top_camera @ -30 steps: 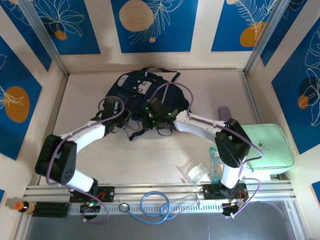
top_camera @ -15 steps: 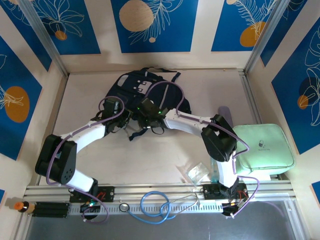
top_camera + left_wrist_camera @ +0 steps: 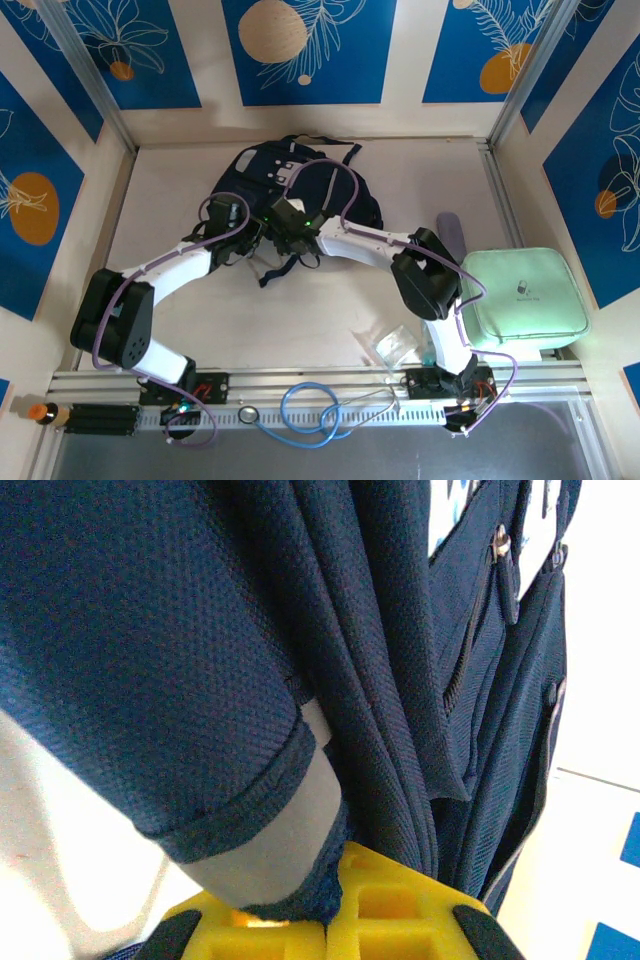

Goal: Pack the student bag
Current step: Zip the student bag at the top-center of the table.

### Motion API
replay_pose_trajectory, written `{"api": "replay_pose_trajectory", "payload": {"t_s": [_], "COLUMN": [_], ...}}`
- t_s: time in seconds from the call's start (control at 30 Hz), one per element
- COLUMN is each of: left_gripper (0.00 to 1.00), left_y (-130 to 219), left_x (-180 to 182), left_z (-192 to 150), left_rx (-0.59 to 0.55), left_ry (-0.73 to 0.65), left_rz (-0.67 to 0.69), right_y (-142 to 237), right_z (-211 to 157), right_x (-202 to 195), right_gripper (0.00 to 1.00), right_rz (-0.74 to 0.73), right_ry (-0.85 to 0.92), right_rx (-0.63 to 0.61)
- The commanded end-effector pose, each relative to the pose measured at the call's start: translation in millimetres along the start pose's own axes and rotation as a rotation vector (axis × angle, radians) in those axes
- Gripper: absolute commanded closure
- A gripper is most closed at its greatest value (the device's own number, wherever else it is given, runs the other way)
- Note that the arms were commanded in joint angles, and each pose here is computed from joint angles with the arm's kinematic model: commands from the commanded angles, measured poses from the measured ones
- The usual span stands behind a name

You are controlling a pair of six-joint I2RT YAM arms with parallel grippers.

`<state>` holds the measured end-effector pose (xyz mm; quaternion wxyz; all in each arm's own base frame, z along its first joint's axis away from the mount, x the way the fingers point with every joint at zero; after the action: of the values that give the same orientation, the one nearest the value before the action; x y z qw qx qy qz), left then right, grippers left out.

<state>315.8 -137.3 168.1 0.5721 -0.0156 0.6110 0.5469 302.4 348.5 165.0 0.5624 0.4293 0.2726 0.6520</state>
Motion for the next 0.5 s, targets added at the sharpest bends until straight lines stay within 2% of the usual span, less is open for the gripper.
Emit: {"api": "replay_pose_trajectory", "payload": {"t_s": [0.0, 0.17, 0.3, 0.47], "left_gripper": [1.00, 1.00, 1.00, 1.00], "left_y": [10.5, 8.7, 7.5, 6.6], "left_x": [-32.7, -31.3, -31.4, -30.3], "left_z": [1.3, 1.5, 3.5, 4.6], "left_rx": [0.018, 0.013, 0.007, 0.004], "left_ry": [-0.021, -0.022, -0.023, -0.022], "left_rz": [-0.149, -0.139, -0.137, -0.130], "right_y": [-11.1, -7.0, 0.0, 6.0], "right_z": [11.7, 8.4, 4.0, -3.7], "right_x": [-17.3, -25.4, -33.1, -47.4], "right_gripper": [0.76, 0.88, 0.93, 0.93], "right_rz": [-0.151, -0.172, -0.175, -0.207], "right_ry": [-0.022, -0.025, -0.013, 0.009], "right_rx": [-0.096, -0.100, -0.100, -0.100]}}
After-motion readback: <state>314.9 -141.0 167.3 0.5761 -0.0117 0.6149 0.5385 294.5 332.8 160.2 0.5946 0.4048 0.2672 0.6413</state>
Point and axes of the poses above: each hand's point on the last joint's axis, 136 mm out from that joint toward the fingers, its own y axis back along the fingers, its own x axis along the line the jaws close on, z = x × y, the point moved 9 cm from there along y, back along the fingers, and after that the axes turned 14 degrees about -y, right-handed, at the moved point
